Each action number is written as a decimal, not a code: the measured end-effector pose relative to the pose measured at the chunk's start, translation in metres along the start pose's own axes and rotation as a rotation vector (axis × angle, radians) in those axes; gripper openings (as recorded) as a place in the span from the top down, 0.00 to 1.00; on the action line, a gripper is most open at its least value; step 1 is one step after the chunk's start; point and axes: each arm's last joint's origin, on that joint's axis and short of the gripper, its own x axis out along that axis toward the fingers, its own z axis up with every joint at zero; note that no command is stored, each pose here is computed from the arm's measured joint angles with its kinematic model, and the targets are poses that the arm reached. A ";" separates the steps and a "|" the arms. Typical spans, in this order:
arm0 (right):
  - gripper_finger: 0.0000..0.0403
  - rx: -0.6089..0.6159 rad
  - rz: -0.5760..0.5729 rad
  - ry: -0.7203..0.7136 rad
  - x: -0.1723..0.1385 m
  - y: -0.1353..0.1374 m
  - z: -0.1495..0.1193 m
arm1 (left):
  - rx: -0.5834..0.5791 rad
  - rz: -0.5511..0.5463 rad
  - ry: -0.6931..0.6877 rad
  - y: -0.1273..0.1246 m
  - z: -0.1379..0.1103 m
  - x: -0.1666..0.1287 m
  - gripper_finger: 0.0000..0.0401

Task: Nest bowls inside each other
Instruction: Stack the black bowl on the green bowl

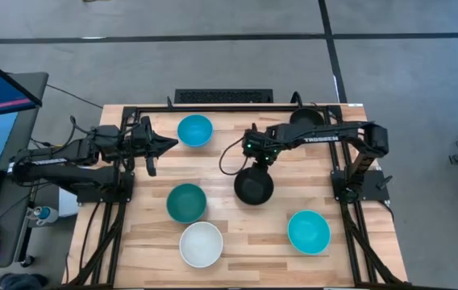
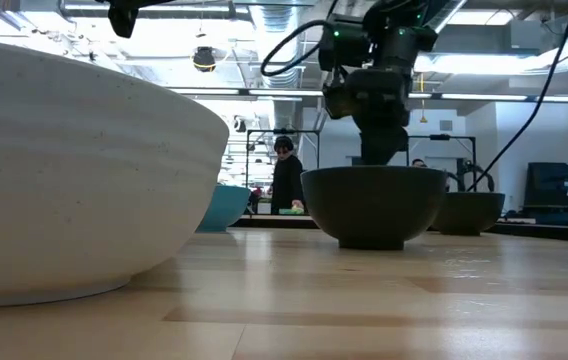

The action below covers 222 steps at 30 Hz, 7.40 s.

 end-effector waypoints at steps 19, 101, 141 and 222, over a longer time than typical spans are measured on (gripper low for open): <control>0.65 0.001 -0.029 -0.021 -0.001 -0.005 0.002 | 0.002 0.001 0.018 0.000 -0.002 0.000 1.00; 0.65 -0.229 -0.030 0.045 0.006 0.058 0.012 | 0.008 0.007 0.039 0.001 -0.004 0.000 1.00; 0.65 -0.326 -0.011 0.094 0.033 0.079 0.012 | 0.021 0.006 0.040 0.001 -0.004 0.000 1.00; 0.98 -0.147 0.053 -0.298 0.052 0.134 0.157 | 0.089 -0.285 0.309 0.002 0.011 -0.088 1.00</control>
